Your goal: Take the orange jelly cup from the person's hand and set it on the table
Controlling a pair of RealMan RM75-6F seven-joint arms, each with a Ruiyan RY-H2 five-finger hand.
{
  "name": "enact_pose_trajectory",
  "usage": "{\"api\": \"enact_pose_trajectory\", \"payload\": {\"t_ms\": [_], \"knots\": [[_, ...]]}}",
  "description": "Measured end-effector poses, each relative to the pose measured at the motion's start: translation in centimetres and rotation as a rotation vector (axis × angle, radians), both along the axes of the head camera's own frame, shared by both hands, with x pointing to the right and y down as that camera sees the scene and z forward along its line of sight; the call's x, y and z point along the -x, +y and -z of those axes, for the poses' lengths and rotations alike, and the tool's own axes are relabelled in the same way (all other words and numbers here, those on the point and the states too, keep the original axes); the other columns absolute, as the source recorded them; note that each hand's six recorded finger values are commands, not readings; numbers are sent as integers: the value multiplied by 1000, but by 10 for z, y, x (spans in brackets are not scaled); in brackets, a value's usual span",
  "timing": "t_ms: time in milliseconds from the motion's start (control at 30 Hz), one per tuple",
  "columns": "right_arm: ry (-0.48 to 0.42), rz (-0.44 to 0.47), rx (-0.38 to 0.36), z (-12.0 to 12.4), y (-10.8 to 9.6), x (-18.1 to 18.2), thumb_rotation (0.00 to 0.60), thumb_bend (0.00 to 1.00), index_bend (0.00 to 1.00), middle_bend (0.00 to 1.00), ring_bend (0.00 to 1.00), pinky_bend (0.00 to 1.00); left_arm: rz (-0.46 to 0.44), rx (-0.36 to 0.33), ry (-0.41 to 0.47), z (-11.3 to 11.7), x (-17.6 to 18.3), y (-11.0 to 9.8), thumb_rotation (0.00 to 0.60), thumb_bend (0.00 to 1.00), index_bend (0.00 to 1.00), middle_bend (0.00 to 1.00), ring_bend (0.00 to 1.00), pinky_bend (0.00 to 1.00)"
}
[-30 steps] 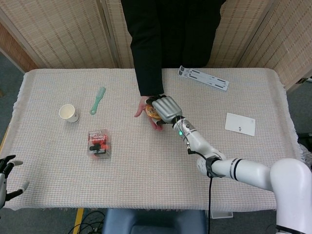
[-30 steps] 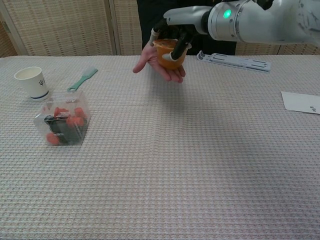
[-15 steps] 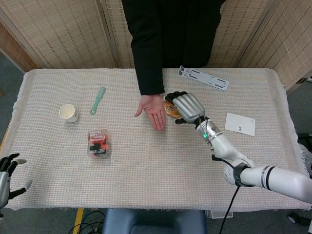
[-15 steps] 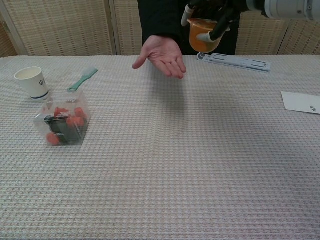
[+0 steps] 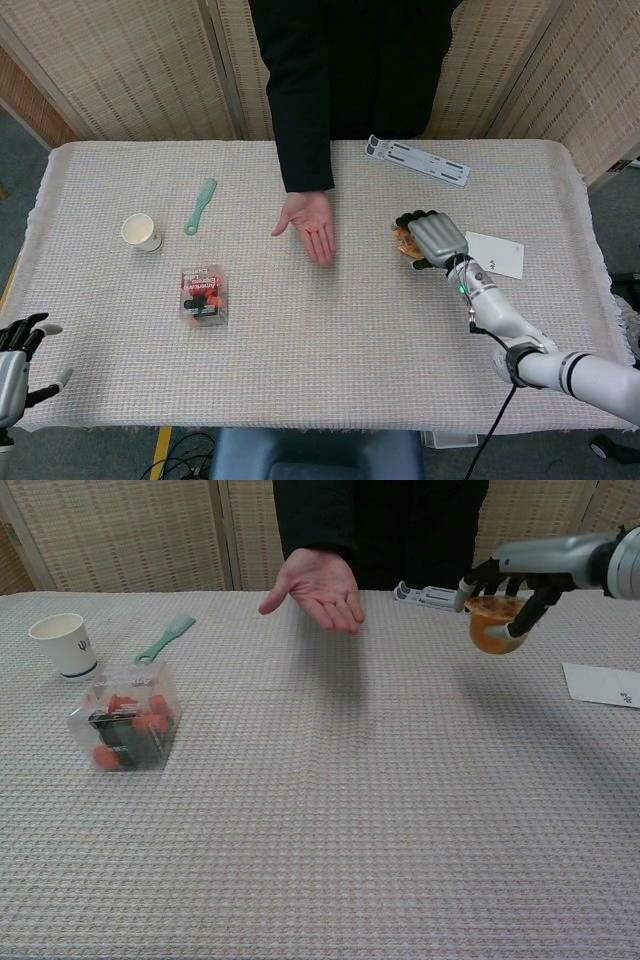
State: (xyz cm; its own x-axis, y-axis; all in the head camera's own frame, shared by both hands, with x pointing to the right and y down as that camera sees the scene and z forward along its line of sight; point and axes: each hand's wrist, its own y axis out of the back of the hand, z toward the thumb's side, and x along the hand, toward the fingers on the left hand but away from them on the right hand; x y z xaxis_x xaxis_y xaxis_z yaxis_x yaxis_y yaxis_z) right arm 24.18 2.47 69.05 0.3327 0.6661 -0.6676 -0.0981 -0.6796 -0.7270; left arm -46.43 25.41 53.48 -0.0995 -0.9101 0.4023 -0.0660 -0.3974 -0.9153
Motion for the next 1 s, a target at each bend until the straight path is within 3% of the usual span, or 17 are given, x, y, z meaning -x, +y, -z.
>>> {"api": "enact_pose_trajectory", "payload": {"t_ms": [167,267,367,567,767,1000], "knots": [[15,-11,44,-30,9,0,600,402,46,153,98,311,6,7,-6,0,1,2,600,220,346,228,201,239],[7,-6,71,-39,14,3,600,264,0,27,5,146,12,12,-9,-1,3,4,600,220,347,228,201,239],[-16,-19,99,-37,16,4,600,232,0,0,0,62,16,14,-10,-1,4,4,600,220,347,228,201,239],[-44,-19,82,-18,17,-4,600,231,0,0,0,46,6,9,-3,-3,2,2,600,220,348,228,201,239],[-62,-37,-9,15,21,-26,600,256,0,0,0,46,4,1,1,-2,2,0,600,220,348,228,201,240],[-41,-114,-115,65,57,-83,600,266,0,0,0,46,-2,1,7,-6,1,-5,600,220,348,228,201,239]]}}
